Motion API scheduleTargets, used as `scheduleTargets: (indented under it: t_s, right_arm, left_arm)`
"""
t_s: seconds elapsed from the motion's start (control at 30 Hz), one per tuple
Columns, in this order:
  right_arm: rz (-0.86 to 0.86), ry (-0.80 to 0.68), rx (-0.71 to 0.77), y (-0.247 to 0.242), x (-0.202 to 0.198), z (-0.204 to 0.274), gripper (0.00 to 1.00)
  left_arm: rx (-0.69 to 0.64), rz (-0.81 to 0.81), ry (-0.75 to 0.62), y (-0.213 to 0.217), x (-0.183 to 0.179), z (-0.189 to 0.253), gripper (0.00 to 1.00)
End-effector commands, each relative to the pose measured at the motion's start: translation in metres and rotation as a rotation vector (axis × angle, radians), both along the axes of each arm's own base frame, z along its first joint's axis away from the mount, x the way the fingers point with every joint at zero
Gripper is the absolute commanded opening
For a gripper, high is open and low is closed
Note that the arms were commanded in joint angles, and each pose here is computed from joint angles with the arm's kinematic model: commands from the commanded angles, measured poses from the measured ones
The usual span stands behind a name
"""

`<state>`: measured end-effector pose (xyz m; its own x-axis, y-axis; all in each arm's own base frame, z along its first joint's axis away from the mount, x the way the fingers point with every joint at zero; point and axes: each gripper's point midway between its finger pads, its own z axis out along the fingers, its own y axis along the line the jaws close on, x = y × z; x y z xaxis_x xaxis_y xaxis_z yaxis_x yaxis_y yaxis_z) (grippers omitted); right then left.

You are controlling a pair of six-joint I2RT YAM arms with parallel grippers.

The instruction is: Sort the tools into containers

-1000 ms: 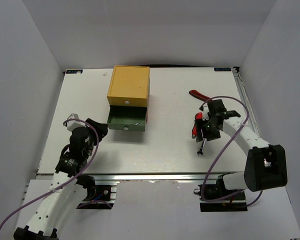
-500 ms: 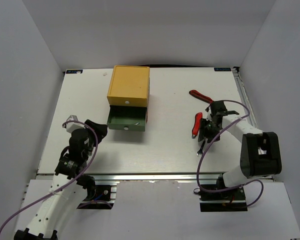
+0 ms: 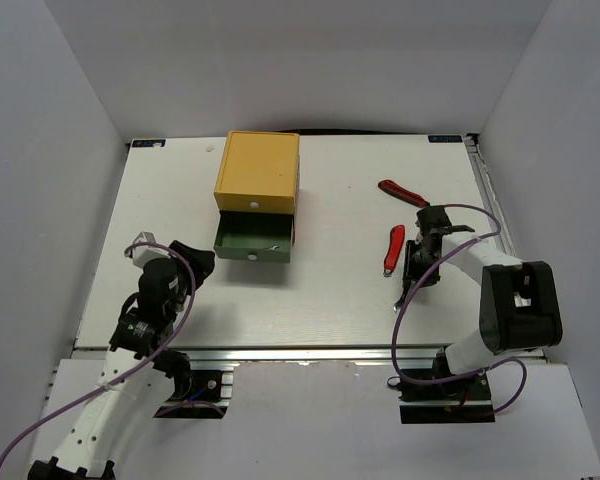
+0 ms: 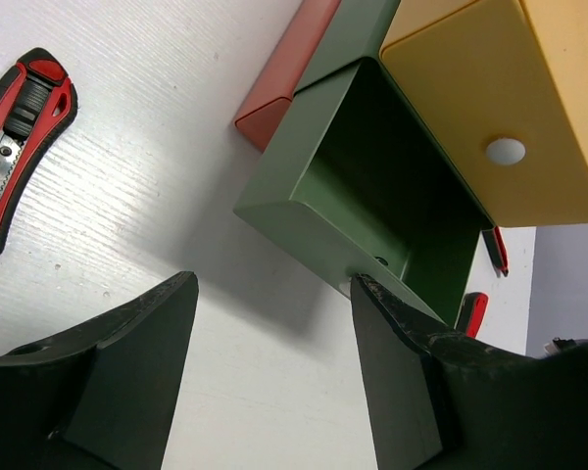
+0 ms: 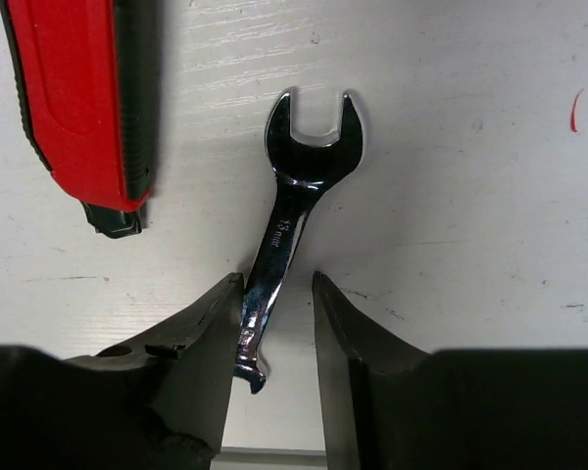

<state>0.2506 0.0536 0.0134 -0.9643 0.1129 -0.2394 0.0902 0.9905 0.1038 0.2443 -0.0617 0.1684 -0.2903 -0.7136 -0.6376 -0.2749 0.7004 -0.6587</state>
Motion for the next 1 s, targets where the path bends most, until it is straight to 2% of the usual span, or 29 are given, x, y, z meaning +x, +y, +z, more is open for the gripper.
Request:
scheduleTargets:
  t_s: [0.0, 0.5, 0.57, 0.6, 0.8, 0.9, 0.97]
  right_arm:
    - [-0.038, -0.001, -0.068, -0.011, 0.001, -0.009, 0.41]
    - [0.027, 0.024, -0.114, 0.003, 0.006, -0.024, 0.38]
    - [0.023, 0.029, -0.113, 0.003, 0.006, -0.026, 0.34]
    - [0.02, 0.032, -0.113, 0.004, 0.004, -0.027, 0.28]
    - [-0.001, 0.024, -0.097, 0.005, 0.002, -0.029, 0.08]
    - [-0.009, 0.001, -0.084, 0.004, 0.006, -0.022, 0.0]
    - [-0.024, -0.031, -0.055, 0.002, 0.015, -0.012, 0.0]
  left_arm:
    - [-0.015, 0.027, -0.033, 0.004, 0.0, 0.014, 0.74]
    - [-0.033, 0.061, -0.047, 0.011, -0.009, 0.021, 0.74]
    - [-0.034, 0.061, -0.047, 0.011, -0.009, 0.021, 0.74]
    - [-0.034, 0.061, -0.047, 0.011, -0.008, 0.02, 0.74]
    - [-0.03, 0.051, -0.045, 0.008, -0.004, 0.021, 0.74]
    - [-0.027, 0.044, -0.042, 0.006, -0.002, 0.02, 0.74]
    - [-0.031, 0.042, -0.046, 0.005, 0.0, 0.02, 0.74]
